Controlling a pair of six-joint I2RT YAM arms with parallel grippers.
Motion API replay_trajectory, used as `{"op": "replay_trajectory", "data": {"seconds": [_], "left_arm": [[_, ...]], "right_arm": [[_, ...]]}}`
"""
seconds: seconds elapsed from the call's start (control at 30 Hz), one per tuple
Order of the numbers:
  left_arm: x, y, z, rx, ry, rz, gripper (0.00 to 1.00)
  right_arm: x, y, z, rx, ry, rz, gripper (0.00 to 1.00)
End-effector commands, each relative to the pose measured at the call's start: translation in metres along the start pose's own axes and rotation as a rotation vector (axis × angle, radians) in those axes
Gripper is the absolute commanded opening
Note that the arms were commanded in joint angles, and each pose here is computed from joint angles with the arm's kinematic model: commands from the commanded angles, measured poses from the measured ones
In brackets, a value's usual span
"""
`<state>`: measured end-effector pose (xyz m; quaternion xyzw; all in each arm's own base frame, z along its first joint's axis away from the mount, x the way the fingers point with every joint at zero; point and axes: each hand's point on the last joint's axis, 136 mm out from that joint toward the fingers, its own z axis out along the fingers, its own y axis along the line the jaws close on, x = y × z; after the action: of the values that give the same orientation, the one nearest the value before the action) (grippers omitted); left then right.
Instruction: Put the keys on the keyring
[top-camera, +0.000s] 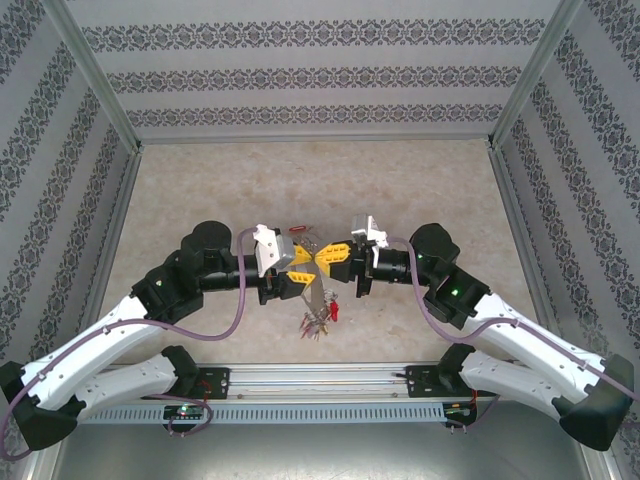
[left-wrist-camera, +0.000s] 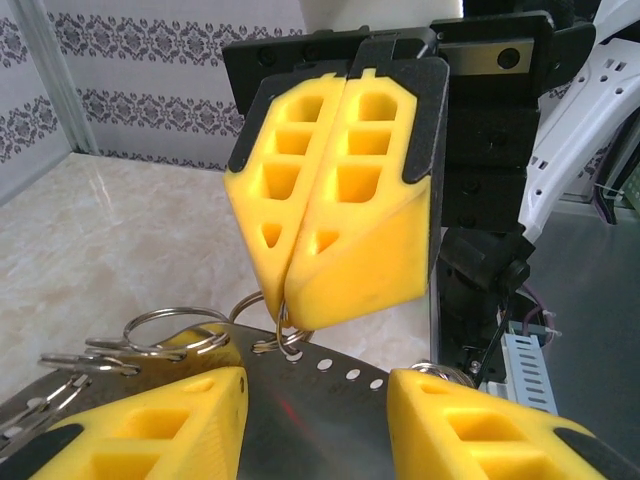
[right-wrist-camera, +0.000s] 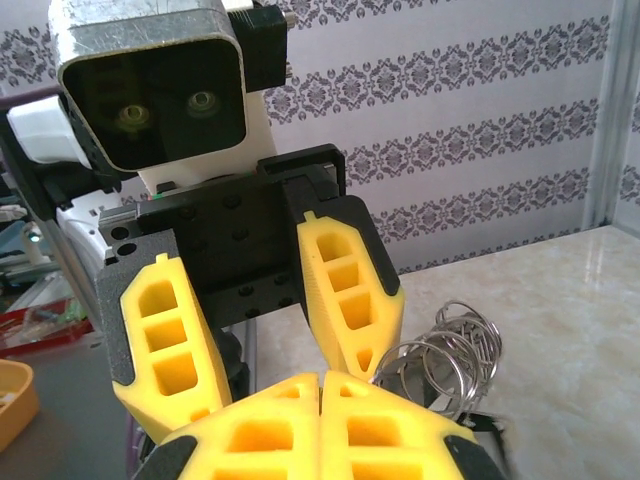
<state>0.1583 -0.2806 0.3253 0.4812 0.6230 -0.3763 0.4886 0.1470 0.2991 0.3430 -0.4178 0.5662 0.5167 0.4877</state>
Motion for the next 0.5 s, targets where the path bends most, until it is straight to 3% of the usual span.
{"op": "replay_trajectory", "data": {"seconds": [0.0, 0.3, 0.47], "left_arm": [[-0.018, -0.001, -0.002, -0.012, -0.079, 0.075, 0.41], [-0.025, -0.008, -0.001, 0.035, -0.113, 0.062, 0.26], [-0.029, -0.009, -0.003, 0.039, -0.127, 0.065, 0.26]], "right_arm": [[-0.035, 0.023, -0.002, -0.110, -0.087, -0.057, 0.00], [-0.033, 0.025, 0.003, -0.147, -0.073, -0.035, 0.00], [-0.030, 0.021, 0.005, -0.132, -0.062, -0.031, 0.00]]}}
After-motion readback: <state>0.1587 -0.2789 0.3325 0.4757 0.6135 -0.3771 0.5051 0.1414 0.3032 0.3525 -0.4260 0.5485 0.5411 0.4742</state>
